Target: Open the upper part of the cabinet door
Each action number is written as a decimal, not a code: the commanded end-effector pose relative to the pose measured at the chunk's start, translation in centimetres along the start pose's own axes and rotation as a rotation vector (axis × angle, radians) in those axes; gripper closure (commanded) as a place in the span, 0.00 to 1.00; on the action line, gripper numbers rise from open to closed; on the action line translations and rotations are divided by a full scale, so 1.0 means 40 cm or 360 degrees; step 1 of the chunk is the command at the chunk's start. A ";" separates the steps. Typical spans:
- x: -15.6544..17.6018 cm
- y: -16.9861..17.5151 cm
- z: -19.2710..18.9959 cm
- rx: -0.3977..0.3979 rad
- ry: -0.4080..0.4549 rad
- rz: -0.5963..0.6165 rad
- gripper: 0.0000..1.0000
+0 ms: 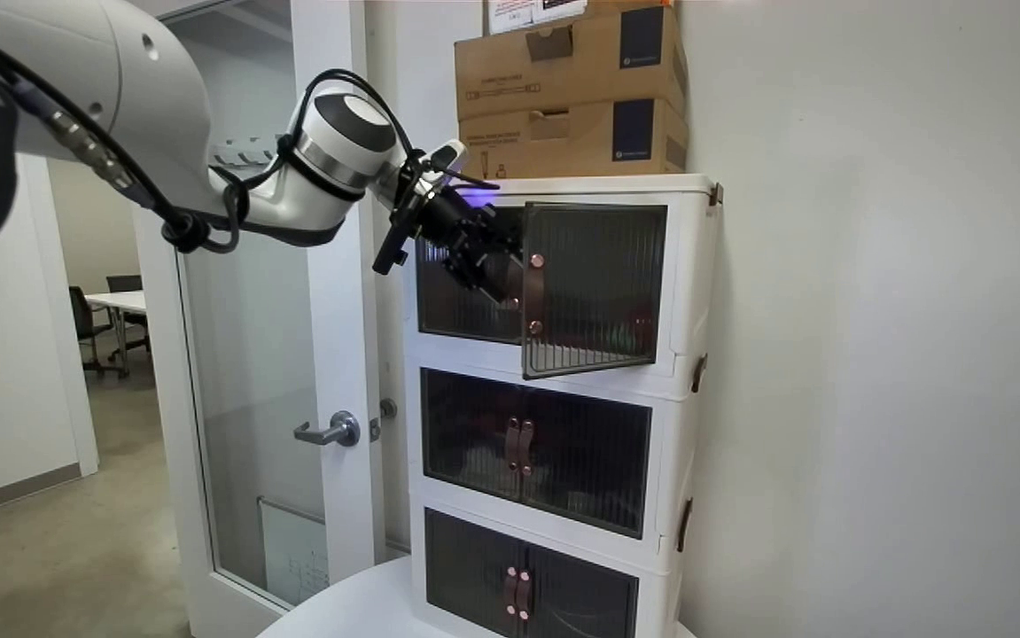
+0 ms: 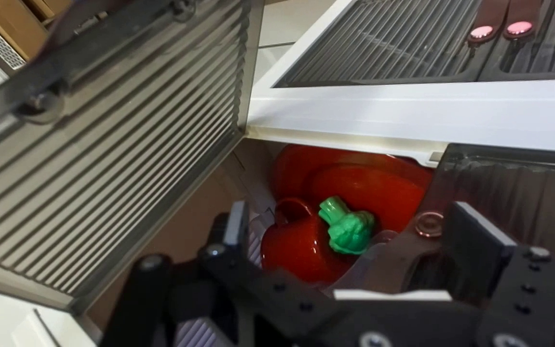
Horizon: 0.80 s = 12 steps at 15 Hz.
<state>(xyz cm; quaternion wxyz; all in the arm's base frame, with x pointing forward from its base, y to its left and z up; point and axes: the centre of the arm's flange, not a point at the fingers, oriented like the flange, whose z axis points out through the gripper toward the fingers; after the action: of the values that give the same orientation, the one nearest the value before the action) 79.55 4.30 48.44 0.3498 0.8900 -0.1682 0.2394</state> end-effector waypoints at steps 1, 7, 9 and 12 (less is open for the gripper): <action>0.071 -0.014 -0.014 0.0043 0.0067 -0.0004 0.00; 0.101 0.045 0.003 -0.0028 0.0232 0.0105 0.00; 0.095 0.050 0.014 -0.0034 0.0279 0.0111 0.00; 0.081 0.042 0.026 -0.0103 0.0275 0.0143 0.00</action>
<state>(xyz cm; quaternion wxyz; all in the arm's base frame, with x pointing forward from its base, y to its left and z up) 80.27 2.95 50.25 0.3615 0.8695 -0.1687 0.2914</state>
